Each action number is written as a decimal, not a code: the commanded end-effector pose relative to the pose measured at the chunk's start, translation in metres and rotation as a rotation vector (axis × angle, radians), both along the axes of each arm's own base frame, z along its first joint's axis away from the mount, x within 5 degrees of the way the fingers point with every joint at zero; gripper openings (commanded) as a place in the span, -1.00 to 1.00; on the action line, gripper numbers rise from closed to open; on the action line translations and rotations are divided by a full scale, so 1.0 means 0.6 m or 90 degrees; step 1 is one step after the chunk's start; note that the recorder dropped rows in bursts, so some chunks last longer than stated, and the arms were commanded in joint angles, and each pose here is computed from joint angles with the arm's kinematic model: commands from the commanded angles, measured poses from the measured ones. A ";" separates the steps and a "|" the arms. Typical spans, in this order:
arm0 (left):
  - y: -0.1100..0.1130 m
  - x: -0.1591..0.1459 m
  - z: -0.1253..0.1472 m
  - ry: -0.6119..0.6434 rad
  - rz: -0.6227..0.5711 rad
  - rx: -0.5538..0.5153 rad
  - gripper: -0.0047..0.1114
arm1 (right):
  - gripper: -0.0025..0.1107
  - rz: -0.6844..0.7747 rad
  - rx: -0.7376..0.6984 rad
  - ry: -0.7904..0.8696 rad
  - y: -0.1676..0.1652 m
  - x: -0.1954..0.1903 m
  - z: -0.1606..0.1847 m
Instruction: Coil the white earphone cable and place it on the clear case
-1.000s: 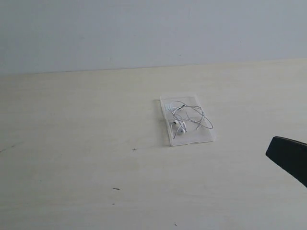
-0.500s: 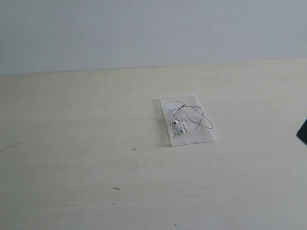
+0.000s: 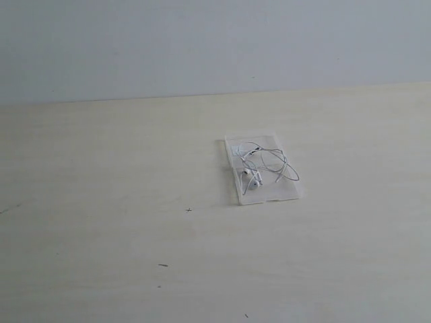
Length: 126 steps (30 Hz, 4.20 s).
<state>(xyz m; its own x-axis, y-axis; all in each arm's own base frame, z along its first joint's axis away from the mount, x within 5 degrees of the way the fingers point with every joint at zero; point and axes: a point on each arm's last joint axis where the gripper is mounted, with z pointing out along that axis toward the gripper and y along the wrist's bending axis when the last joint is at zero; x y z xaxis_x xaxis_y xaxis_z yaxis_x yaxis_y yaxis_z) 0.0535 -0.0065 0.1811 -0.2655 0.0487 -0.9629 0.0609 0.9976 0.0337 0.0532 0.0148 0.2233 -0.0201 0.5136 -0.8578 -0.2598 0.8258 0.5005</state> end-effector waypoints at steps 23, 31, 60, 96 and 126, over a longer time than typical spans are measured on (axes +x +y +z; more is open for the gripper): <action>0.000 0.000 0.001 -0.005 0.002 -0.009 -0.92 | -0.96 -0.042 -0.152 0.041 -0.007 0.004 -0.029; 0.000 0.000 0.001 -0.005 0.002 -0.009 -0.92 | -0.96 -0.030 -0.240 0.124 -0.007 0.002 -0.053; 0.000 0.000 0.001 -0.005 0.002 -0.009 -0.92 | -0.96 -0.010 -0.256 0.215 -0.007 -0.003 -0.075; 0.000 0.000 0.001 -0.005 0.002 -0.009 -0.92 | -0.96 -0.037 -0.233 0.222 -0.013 -0.002 -0.075; 0.000 0.000 0.001 -0.005 0.002 -0.009 -0.92 | -0.96 -0.036 -0.232 0.223 -0.013 -0.002 -0.075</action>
